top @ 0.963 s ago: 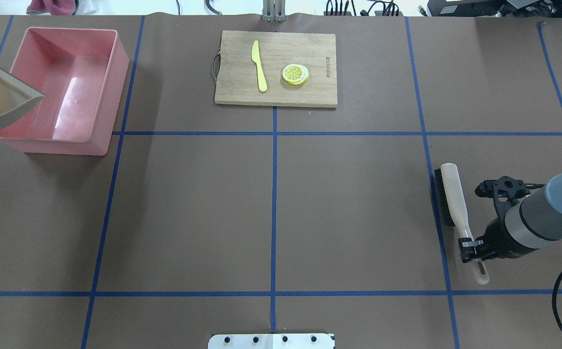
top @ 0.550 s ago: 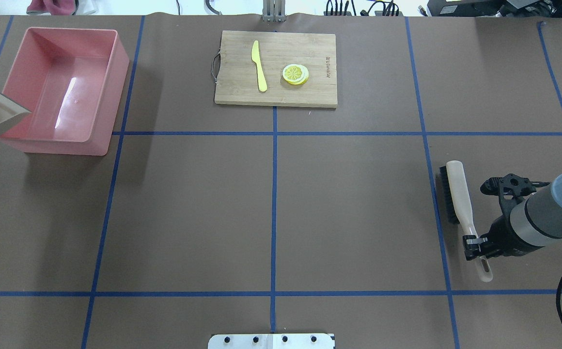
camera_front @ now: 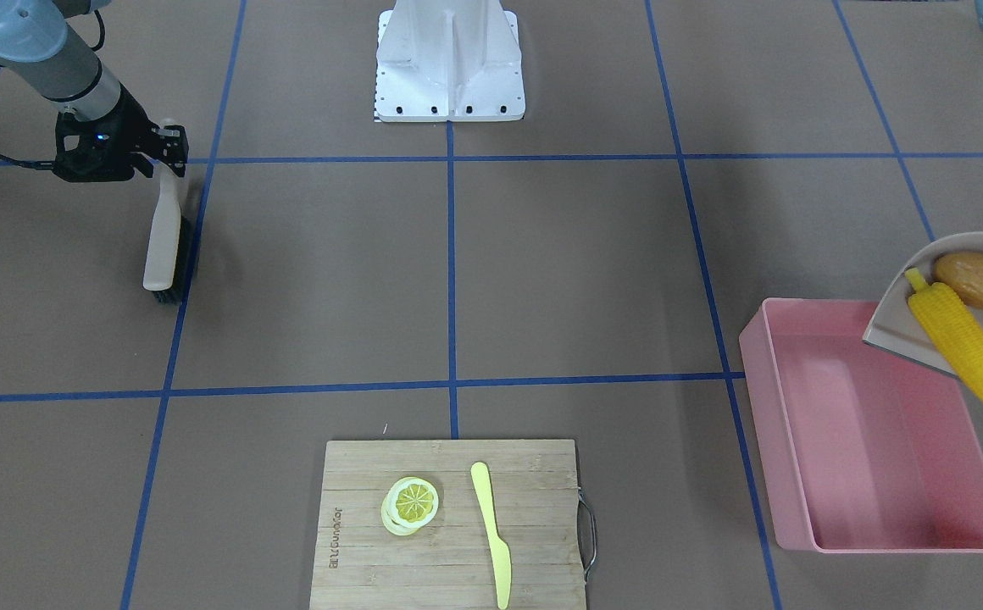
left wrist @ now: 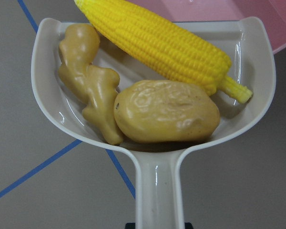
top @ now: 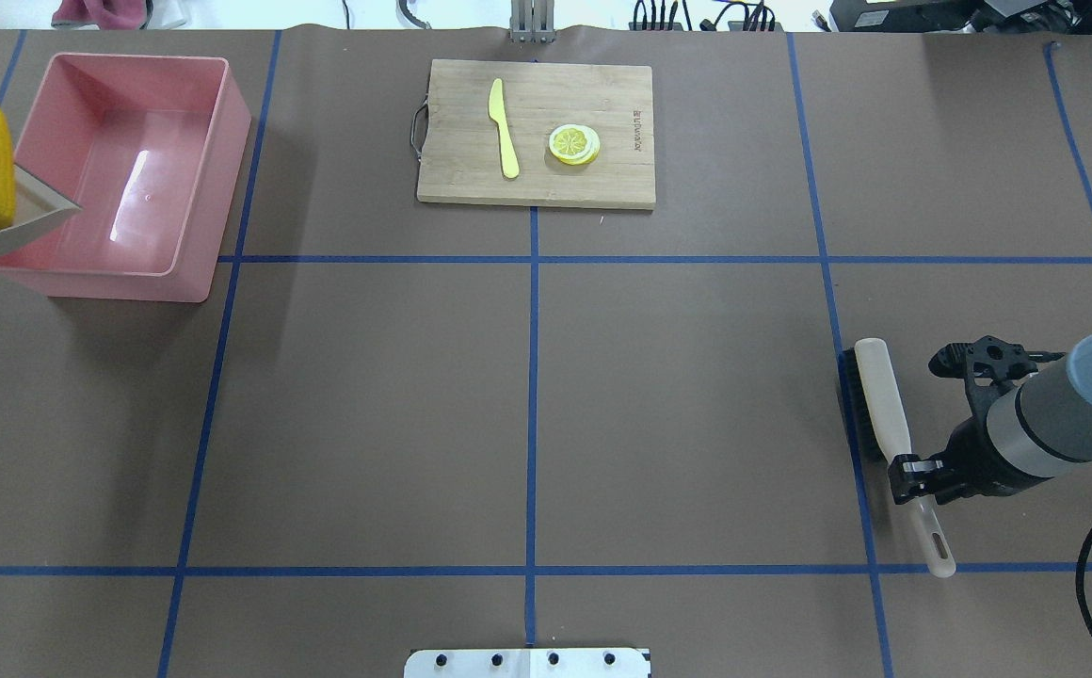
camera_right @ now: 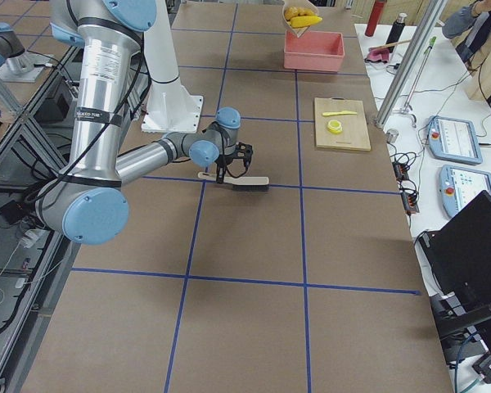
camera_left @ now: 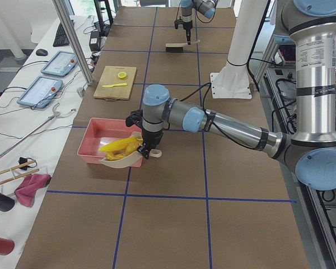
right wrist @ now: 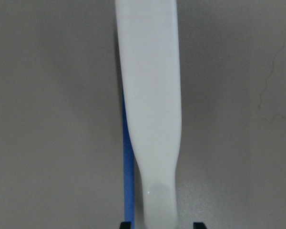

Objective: Sweep and dump trash into bin
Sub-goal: 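Tip the dustpan over the pink bin with left gripper while right releases brush, then bring the empty dustpan back over the table with the left gripper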

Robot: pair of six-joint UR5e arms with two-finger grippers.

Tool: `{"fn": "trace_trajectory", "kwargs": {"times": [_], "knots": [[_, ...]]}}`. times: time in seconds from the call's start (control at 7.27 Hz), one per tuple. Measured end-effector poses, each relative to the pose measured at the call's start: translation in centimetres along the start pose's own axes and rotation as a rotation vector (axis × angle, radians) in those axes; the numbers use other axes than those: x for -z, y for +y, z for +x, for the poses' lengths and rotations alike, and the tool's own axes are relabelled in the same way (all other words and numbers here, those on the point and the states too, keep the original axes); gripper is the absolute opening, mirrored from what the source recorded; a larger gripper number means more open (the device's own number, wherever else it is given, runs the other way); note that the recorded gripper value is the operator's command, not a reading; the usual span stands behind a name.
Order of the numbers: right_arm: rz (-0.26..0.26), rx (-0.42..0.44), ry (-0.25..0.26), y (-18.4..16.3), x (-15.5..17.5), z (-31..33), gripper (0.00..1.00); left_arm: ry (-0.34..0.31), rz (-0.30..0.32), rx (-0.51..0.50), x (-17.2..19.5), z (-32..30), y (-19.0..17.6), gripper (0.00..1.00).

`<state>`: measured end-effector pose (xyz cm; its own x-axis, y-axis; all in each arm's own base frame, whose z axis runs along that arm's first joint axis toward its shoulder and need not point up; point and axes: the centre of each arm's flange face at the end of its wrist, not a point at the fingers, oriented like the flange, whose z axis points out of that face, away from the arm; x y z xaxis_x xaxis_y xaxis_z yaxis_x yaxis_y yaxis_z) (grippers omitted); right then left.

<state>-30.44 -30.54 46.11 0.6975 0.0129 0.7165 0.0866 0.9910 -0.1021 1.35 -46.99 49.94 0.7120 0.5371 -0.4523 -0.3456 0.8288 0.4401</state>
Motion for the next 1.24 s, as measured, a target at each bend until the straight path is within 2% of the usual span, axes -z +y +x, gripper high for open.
{"fn": "trace_trajectory", "kwargs": {"times": [0.41,0.55,0.83,0.96,1.1,1.24], "knots": [[0.048,-0.041,-0.018,-2.2,2.8,2.4,1.00,-0.041,-0.047,-0.012,0.7,-0.4,-6.1,0.00],[0.082,-0.003,-0.009,-3.3,4.3,4.7,1.00,-0.066,-0.078,-0.062,0.3,0.1,-7.3,0.00],[0.130,0.131,0.050,-4.6,6.8,11.1,1.00,-0.092,-0.138,-0.155,-0.1,0.3,-8.2,0.00],[0.130,0.170,0.088,-5.0,7.7,13.7,1.00,-0.105,-0.156,-0.197,-0.1,0.3,-8.2,0.00],[0.127,0.179,0.123,-5.6,8.8,16.1,1.00,-0.126,-0.174,-0.246,0.0,0.0,-8.1,0.00],[0.131,0.147,0.148,-6.3,9.7,18.7,1.00,-0.146,-0.191,-0.284,0.3,0.0,-7.9,0.00]]}}
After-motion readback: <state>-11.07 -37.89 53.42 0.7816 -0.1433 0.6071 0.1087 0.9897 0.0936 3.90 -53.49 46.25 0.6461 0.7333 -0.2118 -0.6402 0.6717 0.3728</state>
